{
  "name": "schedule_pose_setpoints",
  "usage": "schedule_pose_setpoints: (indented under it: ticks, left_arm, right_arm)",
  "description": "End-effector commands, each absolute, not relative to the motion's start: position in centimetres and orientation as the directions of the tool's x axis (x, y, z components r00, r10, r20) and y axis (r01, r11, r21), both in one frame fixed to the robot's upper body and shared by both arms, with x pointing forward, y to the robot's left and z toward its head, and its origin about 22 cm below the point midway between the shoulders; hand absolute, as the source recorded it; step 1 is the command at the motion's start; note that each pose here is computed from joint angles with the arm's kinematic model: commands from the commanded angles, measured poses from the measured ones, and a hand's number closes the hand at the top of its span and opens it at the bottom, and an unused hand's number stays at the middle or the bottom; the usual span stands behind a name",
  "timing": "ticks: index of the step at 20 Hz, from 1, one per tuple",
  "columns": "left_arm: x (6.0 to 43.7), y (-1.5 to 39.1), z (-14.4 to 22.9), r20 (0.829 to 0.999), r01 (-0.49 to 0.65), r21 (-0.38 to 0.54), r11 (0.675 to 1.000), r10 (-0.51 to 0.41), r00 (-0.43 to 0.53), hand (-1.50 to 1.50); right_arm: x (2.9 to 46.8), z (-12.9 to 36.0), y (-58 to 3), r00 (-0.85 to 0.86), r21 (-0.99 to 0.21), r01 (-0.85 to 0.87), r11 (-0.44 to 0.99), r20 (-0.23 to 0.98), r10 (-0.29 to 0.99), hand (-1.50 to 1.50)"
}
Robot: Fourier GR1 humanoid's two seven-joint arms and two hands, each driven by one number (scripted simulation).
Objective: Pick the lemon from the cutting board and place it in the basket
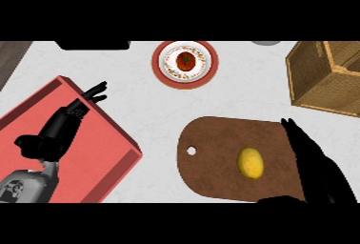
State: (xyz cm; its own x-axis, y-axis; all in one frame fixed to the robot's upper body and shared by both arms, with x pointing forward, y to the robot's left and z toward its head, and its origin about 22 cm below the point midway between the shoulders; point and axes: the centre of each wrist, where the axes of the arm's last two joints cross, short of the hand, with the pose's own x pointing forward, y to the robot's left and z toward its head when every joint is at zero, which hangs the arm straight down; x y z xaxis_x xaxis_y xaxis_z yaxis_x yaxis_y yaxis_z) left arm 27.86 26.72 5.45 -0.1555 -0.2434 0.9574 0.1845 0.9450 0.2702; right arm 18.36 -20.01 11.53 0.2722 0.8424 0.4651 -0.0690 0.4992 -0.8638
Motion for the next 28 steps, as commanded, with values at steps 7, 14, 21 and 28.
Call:
schedule_pose_setpoints:
  ticks: [7, 14, 21, 28]
  left_arm:
    - [28.2, 26.8, 3.4, 0.957, 0.184, 0.265, 0.946, -0.235, -0.171, 0.00]
    - [27.3, 25.9, 6.2, 0.960, 0.187, 0.262, 0.947, -0.236, -0.150, 0.00]
    - [26.3, 27.0, 6.8, 0.954, 0.176, 0.281, 0.943, -0.255, -0.157, 0.00]
    - [26.8, 27.4, 4.2, 0.962, 0.200, 0.255, 0.946, -0.227, -0.151, 0.00]
  right_arm:
    - [17.4, 9.4, -17.9, 0.215, -0.846, -0.053, 0.531, 0.510, 0.833, -1.50]
    - [18.1, 9.2, -18.2, 0.235, -0.851, -0.070, 0.520, 0.492, 0.838, -1.50]
    - [18.4, 10.8, -15.3, 0.268, -0.877, -0.101, 0.469, 0.430, 0.862, -1.50]
    - [21.9, 8.1, -15.8, 0.283, -0.885, -0.123, 0.449, 0.403, 0.871, -1.50]
